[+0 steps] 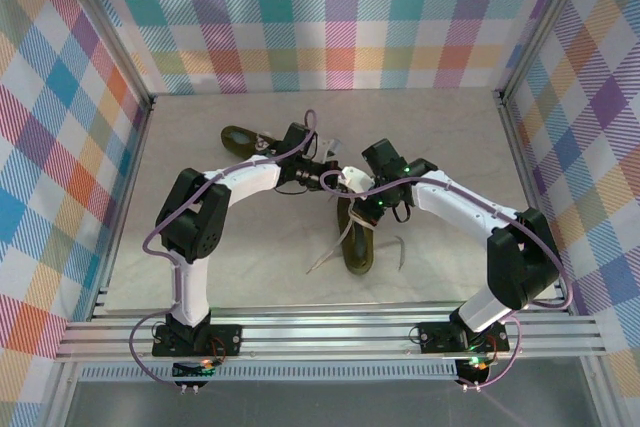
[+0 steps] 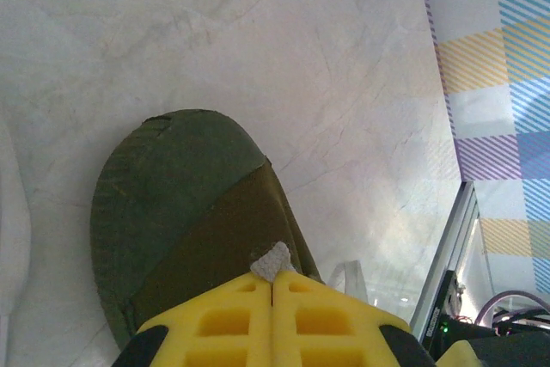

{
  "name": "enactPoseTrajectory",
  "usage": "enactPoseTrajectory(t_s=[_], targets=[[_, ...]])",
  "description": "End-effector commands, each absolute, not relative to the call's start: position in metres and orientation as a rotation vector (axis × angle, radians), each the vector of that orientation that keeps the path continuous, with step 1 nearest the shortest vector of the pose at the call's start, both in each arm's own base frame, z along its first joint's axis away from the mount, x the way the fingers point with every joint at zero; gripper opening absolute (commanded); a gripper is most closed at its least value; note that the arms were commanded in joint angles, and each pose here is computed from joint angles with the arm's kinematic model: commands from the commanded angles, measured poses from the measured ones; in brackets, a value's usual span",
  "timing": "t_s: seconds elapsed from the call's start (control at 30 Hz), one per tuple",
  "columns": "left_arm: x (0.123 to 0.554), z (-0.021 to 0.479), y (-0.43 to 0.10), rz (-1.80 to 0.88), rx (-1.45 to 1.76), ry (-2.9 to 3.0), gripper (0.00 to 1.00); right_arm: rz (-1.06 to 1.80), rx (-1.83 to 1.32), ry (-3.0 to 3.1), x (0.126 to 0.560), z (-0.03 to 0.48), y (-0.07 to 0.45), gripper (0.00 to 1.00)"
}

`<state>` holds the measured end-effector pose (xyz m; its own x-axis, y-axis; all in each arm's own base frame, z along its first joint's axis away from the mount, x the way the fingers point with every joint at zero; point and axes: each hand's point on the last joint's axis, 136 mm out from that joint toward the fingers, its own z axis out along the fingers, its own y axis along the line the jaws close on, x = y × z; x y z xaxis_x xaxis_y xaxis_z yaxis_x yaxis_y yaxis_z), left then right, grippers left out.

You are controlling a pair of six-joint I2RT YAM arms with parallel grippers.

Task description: Tie the shoes

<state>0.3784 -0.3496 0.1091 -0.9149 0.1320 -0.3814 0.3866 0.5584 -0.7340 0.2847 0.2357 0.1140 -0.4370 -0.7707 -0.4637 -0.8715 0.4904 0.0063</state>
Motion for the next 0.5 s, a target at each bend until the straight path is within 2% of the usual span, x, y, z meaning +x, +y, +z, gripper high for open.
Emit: enactPoseTrajectory(t_s=[0.0,0.17,0.27,0.33,0.47], targets=[[0.387,0.124,-0.355,-1.312,0.449,2.474,0.00,0.307,-1.347,2.317,0.297,0.127,0.236,0.00],[0.386,0.120,-0.354,-1.309,0.447,2.481,0.00,0.474,-1.444,2.318,0.270,0.116,0.244,0.00],[0.384,0.116,-0.353,-1.312,0.442,2.487,0.00,0.453,-1.426,2.338,0.270,0.110,0.241,0.00],[0.383,0.114,-0.354,-1.316,0.439,2.489,0.00,0.444,-1.410,2.344,0.272,0.110,0.240,0.08],[0.383,0.113,-0.355,-1.317,0.439,2.490,0.00,0.443,-1.403,2.348,0.274,0.111,0.242,0.16]])
